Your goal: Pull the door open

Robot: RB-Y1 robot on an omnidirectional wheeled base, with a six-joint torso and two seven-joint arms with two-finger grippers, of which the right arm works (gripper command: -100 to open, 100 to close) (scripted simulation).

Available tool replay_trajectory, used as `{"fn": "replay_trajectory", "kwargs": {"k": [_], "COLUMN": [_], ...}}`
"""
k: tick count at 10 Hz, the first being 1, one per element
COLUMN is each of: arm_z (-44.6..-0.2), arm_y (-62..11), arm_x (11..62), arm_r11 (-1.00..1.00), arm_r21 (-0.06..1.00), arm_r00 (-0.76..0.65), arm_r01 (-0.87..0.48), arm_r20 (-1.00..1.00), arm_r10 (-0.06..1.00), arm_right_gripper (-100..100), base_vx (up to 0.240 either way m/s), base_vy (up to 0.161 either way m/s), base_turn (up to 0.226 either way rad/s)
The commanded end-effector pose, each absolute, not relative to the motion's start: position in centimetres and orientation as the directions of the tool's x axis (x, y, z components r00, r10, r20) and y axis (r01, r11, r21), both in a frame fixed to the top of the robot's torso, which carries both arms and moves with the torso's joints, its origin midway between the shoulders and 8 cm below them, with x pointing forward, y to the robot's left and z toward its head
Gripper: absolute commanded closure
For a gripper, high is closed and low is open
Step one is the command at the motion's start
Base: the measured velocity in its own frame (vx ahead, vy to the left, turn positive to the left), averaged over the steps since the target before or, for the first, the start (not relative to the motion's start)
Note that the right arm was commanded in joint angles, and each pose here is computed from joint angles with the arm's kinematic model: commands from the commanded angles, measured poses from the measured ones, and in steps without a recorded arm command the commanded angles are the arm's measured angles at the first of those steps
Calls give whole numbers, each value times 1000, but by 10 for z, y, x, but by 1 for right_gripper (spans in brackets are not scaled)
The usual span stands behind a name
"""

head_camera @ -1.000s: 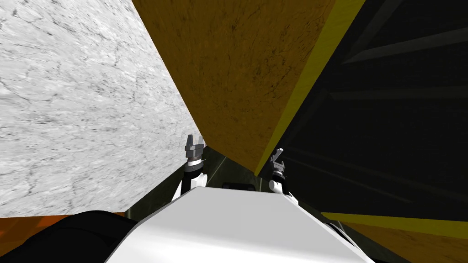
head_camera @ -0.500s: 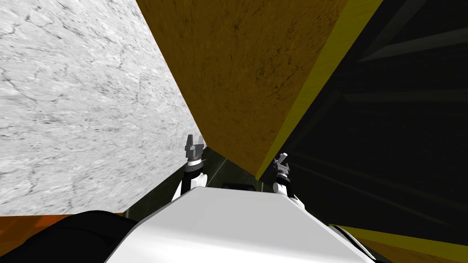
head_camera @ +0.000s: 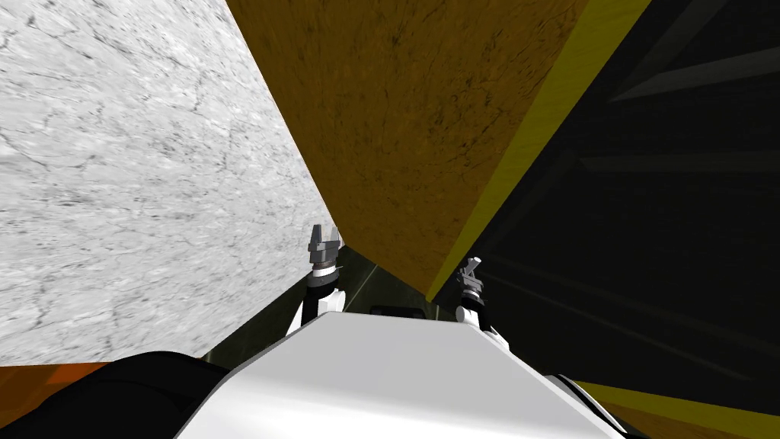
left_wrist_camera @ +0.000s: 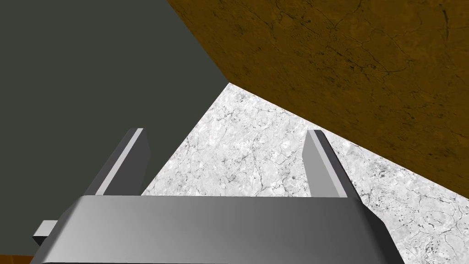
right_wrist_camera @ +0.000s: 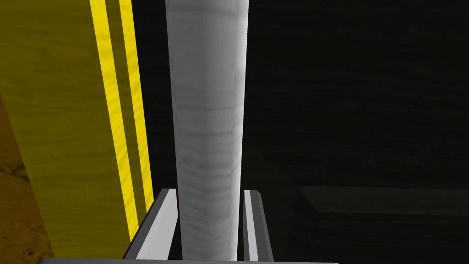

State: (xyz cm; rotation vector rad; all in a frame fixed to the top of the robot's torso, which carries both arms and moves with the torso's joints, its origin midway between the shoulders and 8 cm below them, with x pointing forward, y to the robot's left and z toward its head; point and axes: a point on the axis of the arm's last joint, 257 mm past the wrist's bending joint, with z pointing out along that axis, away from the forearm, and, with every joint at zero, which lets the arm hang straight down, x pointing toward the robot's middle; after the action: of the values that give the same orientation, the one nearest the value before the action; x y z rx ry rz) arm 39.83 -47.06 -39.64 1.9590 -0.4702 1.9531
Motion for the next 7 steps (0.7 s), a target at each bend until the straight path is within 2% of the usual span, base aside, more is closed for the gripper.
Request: {"fn": "replay_trajectory", "kwargs": {"k": [1,3,7], "arm_z": [-396,-396,-394], "arm_y": [-472,-472,-453], "arm_x": [399,399,408], "arm_r11": [-889,-889,-918], "arm_r21": [5,5,2], "arm_r00": [5,5,1], "arm_r01": [-457,-457,-397], "arm_r20": [1000,1000,1000], "arm_r10": [3,3,2], "arm_right_gripper": [100,100,100], "base_vx": [-1,0,-182], "base_vy": [-5,0,-11], "base_turn": [12,0,54]}}
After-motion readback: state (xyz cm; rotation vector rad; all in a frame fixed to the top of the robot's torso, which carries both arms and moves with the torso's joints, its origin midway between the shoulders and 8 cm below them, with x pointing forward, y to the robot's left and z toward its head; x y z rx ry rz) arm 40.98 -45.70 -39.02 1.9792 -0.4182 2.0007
